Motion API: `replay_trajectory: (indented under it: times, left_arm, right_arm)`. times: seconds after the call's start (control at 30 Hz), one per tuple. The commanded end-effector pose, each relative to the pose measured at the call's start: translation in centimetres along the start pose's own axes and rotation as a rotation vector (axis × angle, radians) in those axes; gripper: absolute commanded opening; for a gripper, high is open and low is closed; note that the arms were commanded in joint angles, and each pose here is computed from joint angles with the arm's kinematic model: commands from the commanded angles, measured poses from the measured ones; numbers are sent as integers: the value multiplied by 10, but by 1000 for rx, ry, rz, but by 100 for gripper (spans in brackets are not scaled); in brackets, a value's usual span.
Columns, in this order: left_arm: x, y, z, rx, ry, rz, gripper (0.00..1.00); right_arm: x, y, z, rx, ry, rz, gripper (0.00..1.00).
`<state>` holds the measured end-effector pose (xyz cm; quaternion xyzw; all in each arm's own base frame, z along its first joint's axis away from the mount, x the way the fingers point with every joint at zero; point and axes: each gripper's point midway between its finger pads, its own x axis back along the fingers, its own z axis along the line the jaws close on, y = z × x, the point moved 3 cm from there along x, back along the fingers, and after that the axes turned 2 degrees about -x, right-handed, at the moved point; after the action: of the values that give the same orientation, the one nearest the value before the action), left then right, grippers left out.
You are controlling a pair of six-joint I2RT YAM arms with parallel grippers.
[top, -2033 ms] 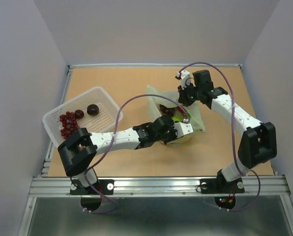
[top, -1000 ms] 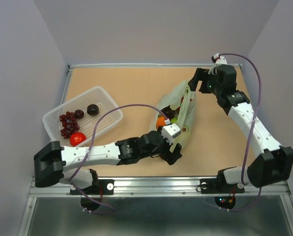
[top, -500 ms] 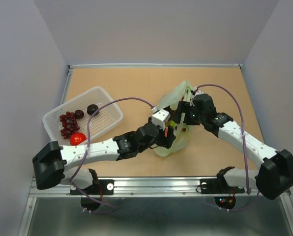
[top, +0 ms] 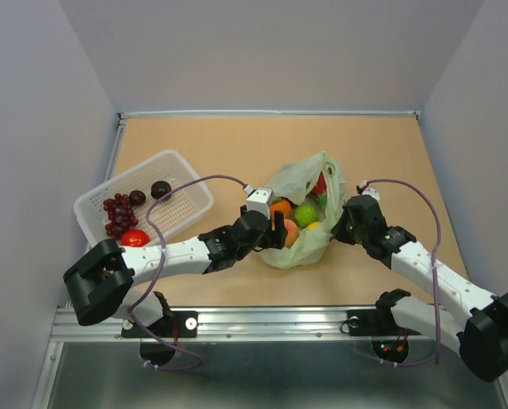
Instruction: Untie the knot of the plastic bag and take out the fruit
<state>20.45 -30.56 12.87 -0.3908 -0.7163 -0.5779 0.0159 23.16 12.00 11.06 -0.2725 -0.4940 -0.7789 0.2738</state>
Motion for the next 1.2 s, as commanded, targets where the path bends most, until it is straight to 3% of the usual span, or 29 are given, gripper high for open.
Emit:
replay_trajectory:
  times: [0.0, 0.27, 0.47, 0.63, 0.77, 0.93, 1.17]
  left_arm:
    - [3, 18, 1, 60, 14, -72, 76]
    - [12, 35, -6, 113, -5, -108, 76]
    - [18, 56, -40, 92, -83, -107, 77]
    - [18, 64, -59, 79, -13, -87, 77]
    - [-2, 43, -49, 70, 123, 4, 77]
    - [-28, 14, -37, 32, 253, 100, 85]
    - [-48, -5, -21, 0, 344, 129, 90]
  right_arm:
    - [1, -7, -13, -53, -45, -13, 1]
    - [7, -33, -25, -122, -41, 50, 1]
    - [12, -32, -19, -115, 0, 57, 2]
    - [14, -25, -11, -77, 26, 57, 2]
    - [15, -25, -9, -77, 39, 57, 2]
    - [17, -27, -6, -65, 68, 69, 3]
    - [19, -31, -6, -44, 91, 84, 3]
